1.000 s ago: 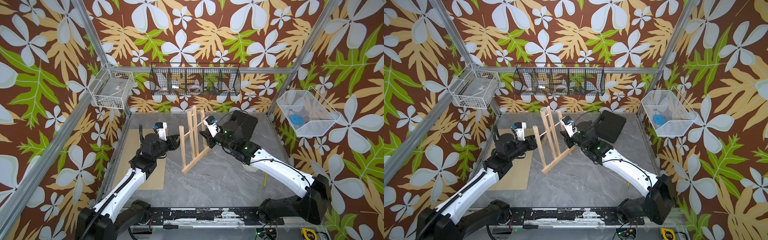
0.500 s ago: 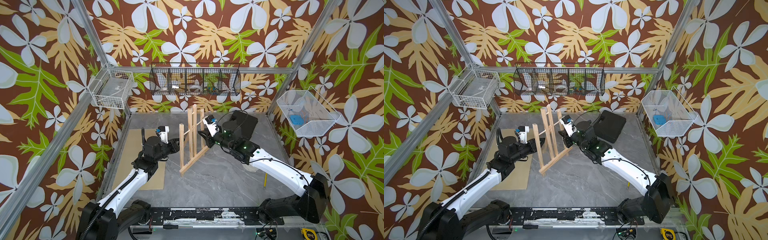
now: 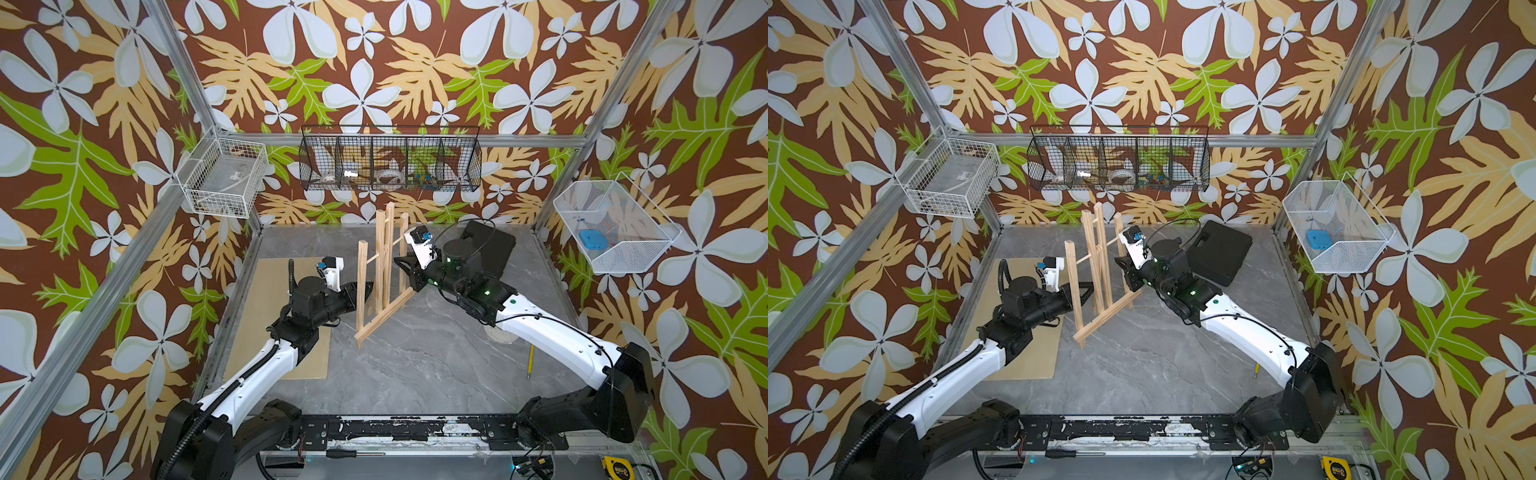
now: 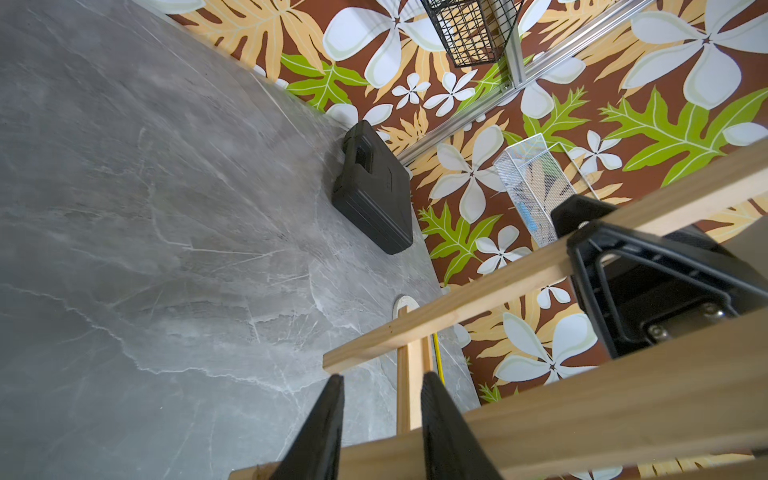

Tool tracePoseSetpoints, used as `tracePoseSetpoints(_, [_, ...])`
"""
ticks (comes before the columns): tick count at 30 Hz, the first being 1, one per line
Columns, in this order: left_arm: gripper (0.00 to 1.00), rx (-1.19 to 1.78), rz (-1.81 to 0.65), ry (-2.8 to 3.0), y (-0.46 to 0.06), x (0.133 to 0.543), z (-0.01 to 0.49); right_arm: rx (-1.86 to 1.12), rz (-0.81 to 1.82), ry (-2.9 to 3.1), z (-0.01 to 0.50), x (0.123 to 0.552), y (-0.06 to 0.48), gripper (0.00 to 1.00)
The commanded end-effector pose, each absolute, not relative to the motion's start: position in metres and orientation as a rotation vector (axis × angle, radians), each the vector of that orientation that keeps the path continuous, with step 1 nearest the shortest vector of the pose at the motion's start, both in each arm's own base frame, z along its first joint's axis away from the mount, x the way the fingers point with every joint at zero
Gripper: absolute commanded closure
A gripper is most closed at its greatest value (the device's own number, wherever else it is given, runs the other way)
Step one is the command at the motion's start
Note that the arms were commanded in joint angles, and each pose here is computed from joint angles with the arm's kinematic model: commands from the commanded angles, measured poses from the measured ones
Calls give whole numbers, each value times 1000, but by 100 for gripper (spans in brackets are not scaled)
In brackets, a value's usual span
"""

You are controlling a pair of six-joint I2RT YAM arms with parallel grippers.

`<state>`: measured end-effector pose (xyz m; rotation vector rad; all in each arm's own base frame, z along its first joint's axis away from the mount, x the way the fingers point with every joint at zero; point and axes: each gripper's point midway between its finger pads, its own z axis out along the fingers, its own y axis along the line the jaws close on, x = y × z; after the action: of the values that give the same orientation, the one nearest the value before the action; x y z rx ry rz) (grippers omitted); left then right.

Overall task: Disassemble the easel
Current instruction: Fold up the easel.

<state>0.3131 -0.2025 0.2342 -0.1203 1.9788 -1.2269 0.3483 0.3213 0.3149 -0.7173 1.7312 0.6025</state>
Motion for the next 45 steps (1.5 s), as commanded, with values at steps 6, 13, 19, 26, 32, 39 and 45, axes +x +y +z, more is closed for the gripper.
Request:
tracePoseSetpoints(6, [66,-80,-1275,1961,-211,306,240,-675,642,1667,336,354,327,100])
tracePoseSetpoints(13, [66,-51,-1294,1963,-216,302,241,-663,653,1669,338,355,329,100])
tracePoseSetpoints(19, [66,-17,-1321,1967,-227,298,242,-638,664,1666,339,356,328,100])
tracePoseSetpoints(26, [66,9,-1343,1966,-234,295,243,-597,651,1684,337,360,324,100])
tracePoseSetpoints(32, [66,39,-1361,1961,-240,292,245,-549,629,1702,337,365,319,100])
tracePoseSetpoints(39, [40,97,-1179,1938,-222,297,255,-473,537,1751,338,371,300,100])
tracePoseSetpoints(45, [33,8,-1012,1894,-164,310,271,-376,452,1832,332,376,277,100])
